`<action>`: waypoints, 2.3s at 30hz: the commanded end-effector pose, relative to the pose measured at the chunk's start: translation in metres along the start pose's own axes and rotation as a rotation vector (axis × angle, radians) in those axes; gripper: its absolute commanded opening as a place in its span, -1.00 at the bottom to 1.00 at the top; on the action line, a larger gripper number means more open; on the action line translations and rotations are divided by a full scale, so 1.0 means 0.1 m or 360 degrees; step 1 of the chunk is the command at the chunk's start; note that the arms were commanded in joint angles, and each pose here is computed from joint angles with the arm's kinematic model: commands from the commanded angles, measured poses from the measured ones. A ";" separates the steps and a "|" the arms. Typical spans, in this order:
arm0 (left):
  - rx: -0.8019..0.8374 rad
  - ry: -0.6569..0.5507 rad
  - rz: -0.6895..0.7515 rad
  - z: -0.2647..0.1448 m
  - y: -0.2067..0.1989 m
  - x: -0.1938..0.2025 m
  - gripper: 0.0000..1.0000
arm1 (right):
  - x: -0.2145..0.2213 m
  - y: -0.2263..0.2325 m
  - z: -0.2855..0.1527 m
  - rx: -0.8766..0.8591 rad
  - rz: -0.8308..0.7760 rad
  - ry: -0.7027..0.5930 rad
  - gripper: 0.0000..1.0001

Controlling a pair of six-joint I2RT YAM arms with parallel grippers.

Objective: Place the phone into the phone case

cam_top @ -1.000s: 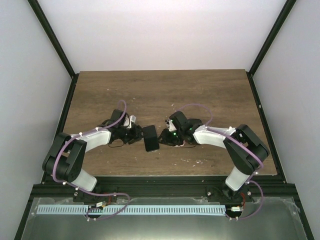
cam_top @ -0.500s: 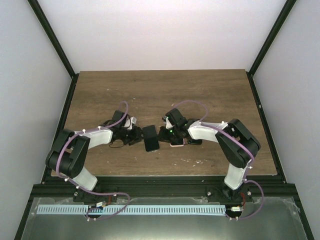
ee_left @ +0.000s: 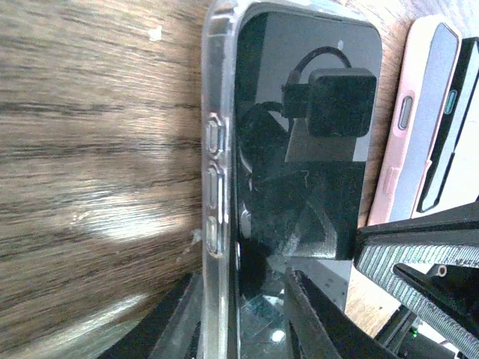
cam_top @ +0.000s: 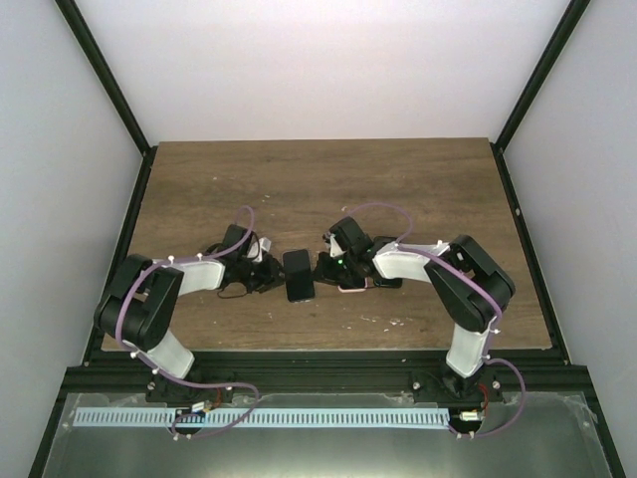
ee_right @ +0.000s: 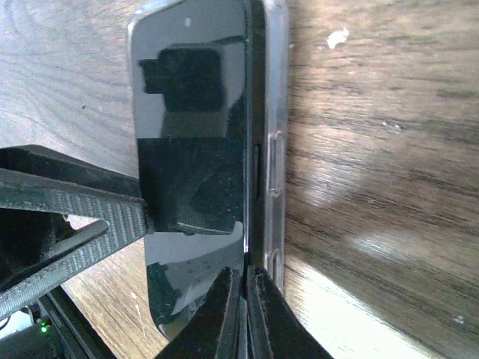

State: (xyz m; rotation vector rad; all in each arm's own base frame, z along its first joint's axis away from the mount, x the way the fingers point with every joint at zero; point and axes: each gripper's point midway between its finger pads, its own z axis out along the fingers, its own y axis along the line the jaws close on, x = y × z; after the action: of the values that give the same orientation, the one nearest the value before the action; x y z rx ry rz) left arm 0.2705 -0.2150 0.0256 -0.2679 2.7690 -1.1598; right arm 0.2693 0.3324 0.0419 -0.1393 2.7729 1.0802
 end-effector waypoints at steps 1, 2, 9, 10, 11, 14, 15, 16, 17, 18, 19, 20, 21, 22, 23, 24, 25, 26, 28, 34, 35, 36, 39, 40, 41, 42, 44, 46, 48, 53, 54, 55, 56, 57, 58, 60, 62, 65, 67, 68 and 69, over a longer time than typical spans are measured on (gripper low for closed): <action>0.0058 0.0043 -0.0027 0.05 -0.01 0.10 -0.42 | 0.07 0.06 0.10 -0.0060 0.0031 0.0014 -0.92; 0.0065 0.0050 -0.0033 0.06 -0.02 0.12 -0.44 | 0.08 0.06 0.10 -0.0063 0.0042 0.0007 -0.94; 0.0117 0.0092 -0.0046 0.09 -0.15 0.24 -0.57 | 0.15 0.08 0.14 -0.0034 0.0062 -0.0055 -0.98; 0.0101 0.0092 -0.0047 0.09 -0.15 0.25 -0.59 | 0.16 0.04 0.16 -0.0012 0.0061 -0.0055 -0.98; 0.0078 0.0092 -0.0056 0.09 -0.13 0.27 -0.61 | 0.17 0.02 0.17 0.0001 0.0055 -0.0052 -0.98; 0.0039 0.0076 -0.0080 0.05 -0.07 0.26 -0.63 | 0.18 -0.06 0.15 0.0068 0.0008 -0.0058 -0.87; 0.0034 0.0073 -0.0086 0.03 -0.06 0.25 -0.63 | 0.16 -0.05 0.10 0.0069 -0.0012 -0.0077 -0.81; 0.0037 0.0061 -0.0095 -0.01 -0.06 0.23 -0.62 | 0.14 -0.03 0.05 0.0062 -0.0037 -0.0098 -0.73; 0.0040 0.0046 -0.0095 -0.04 -0.07 0.20 -0.60 | 0.12 0.00 -0.02 0.0052 -0.0062 -0.0127 -0.65; 0.0044 0.0027 -0.0095 -0.08 -0.08 0.16 -0.57 | 0.07 0.05 -0.11 0.0038 -0.0092 -0.0167 -0.57; 0.0042 0.0007 -0.0090 -0.12 -0.09 0.12 -0.54 | 0.05 0.06 -0.16 0.0041 -0.0112 -0.0194 -0.52; 0.0038 -0.0010 -0.0087 -0.15 -0.10 0.08 -0.52 | 0.02 0.06 -0.20 0.0042 -0.0122 -0.0211 -0.46; 0.0039 -0.0021 -0.0081 -0.18 -0.11 0.05 -0.49 | 0.00 0.06 -0.23 0.0043 -0.0129 -0.0221 -0.42; 0.0043 -0.0028 -0.0071 -0.20 -0.13 0.02 -0.47 | -0.02 0.05 -0.24 0.0044 -0.0132 -0.0227 -0.37; 0.0053 -0.0032 -0.0052 -0.21 -0.17 -0.01 -0.45 | -0.04 0.03 -0.25 0.0046 -0.0129 -0.0229 -0.34; 0.0058 -0.0031 -0.0046 -0.21 -0.19 -0.03 -0.44 | -0.05 0.01 -0.25 0.0044 -0.0121 -0.0225 -0.32; 0.0061 -0.0031 -0.0038 -0.21 -0.20 -0.04 -0.43 | -0.06 -0.01 -0.24 0.0033 -0.0115 -0.0220 -0.30; 0.0054 -0.0028 -0.0041 -0.21 -0.20 -0.05 -0.43 | -0.06 -0.02 -0.23 0.0022 -0.0109 -0.0211 -0.29; 0.0041 -0.0025 -0.0041 -0.19 -0.18 -0.05 -0.42 | -0.05 -0.02 -0.18 -0.0002 -0.0106 -0.0191 -0.25; -0.0004 0.0025 -0.0063 -0.10 -0.02 0.02 -0.43 | -0.04 -0.02 -0.01 -0.0089 -0.0081 -0.0130 -0.13; -0.0014 0.0031 -0.0070 -0.10 0.01 0.03 -0.42 | -0.04 -0.01 0.02 -0.0106 -0.0078 -0.0118 -0.12; -0.0022 0.0036 -0.0075 -0.09 0.04 0.05 -0.42 | -0.04 0.00 0.04 -0.0118 -0.0073 -0.0109 -0.11; -0.0016 0.0043 -0.0085 -0.08 0.09 0.09 -0.42 | 0.00 -0.01 0.11 -0.0143 -0.0044 -0.0065 -0.07; 0.0014 0.0048 -0.0083 -0.07 0.07 0.10 -0.42 | 0.02 0.00 0.11 -0.0160 -0.0037 -0.0053 -0.03; 0.0060 0.0061 -0.0086 -0.06 0.04 0.12 -0.42 | 0.04 0.02 0.12 -0.0181 -0.0032 -0.0048 0.01; 0.0090 0.0070 -0.0092 -0.05 0.02 0.14 -0.42 | 0.06 0.04 0.12 -0.0198 -0.0024 -0.0044 0.04; 0.0105 0.0078 -0.0111 -0.04 0.05 0.17 -0.43 | 0.09 0.08 0.12 -0.0254 0.0000 -0.0026 0.07; 0.0112 0.0091 -0.0134 -0.02 0.09 0.22 -0.51 | 0.11 0.27 0.11 -0.0411 0.0007 0.0025 0.08; 0.0102 0.0109 -0.0146 -0.02 0.11 0.26 -0.55 | 0.11 0.36 0.07 -0.0481 0.0024 0.0047 0.09; 0.0129 0.0120 -0.0161 -0.06 0.10 0.33 -0.63 | 0.13 0.54 -0.08 -0.0644 0.0057 0.0025 0.12; 0.0134 0.0122 -0.0169 -0.07 0.10 0.35 -0.63 | 0.13 0.58 -0.10 -0.0669 0.0060 0.0022 0.12; 0.0144 0.0120 -0.0175 -0.08 0.09 0.37 -0.63 | 0.13 0.60 -0.11 -0.0692 0.0067 0.0027 0.13; 0.0157 0.0121 -0.0184 -0.09 0.08 0.38 -0.62 | 0.13 0.63 -0.13 -0.0722 0.0071 0.0032 0.13; 0.0178 0.0124 -0.0187 -0.10 0.06 0.39 -0.61 | 0.14 0.66 -0.14 -0.0748 0.0077 0.0042 0.13; 0.0199 0.0130 -0.0190 -0.11 0.03 0.40 -0.57 | 0.15 0.68 -0.16 -0.0780 0.0085 0.0048 0.13; 0.0222 0.0140 -0.0173 -0.12 -0.04 0.43 -0.51 | 0.18 0.71 -0.20 -0.0829 0.0099 0.0043 0.13; 0.0215 0.0135 -0.0149 -0.13 -0.08 0.45 -0.48 | 0.20 0.70 -0.22 -0.0840 0.0110 0.0039 0.13; 0.0204 0.0125 -0.0130 -0.14 -0.09 0.46 -0.43 | 0.20 0.72 -0.22 -0.0861 0.0099 0.0052 0.13; 0.0189 0.0122 -0.0116 -0.14 -0.08 0.46 -0.43 | 0.22 0.73 -0.21 -0.0875 0.0108 0.0071 0.13; 0.0175 0.0123 -0.0107 -0.14 -0.07 0.45 -0.42 | 0.24 0.74 -0.20 -0.0885 0.0107 0.0080 0.13; 0.0159 0.0127 -0.0099 -0.13 -0.06 0.45 -0.40 | 0.26 0.75 -0.20 -0.0896 0.0107 0.0089 0.13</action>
State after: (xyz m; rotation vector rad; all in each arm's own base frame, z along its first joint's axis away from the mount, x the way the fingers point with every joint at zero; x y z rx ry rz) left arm 0.2222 -0.2078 0.0243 -0.4134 2.8083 -1.2980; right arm 0.2482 0.3537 0.0656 0.0243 2.5559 1.6755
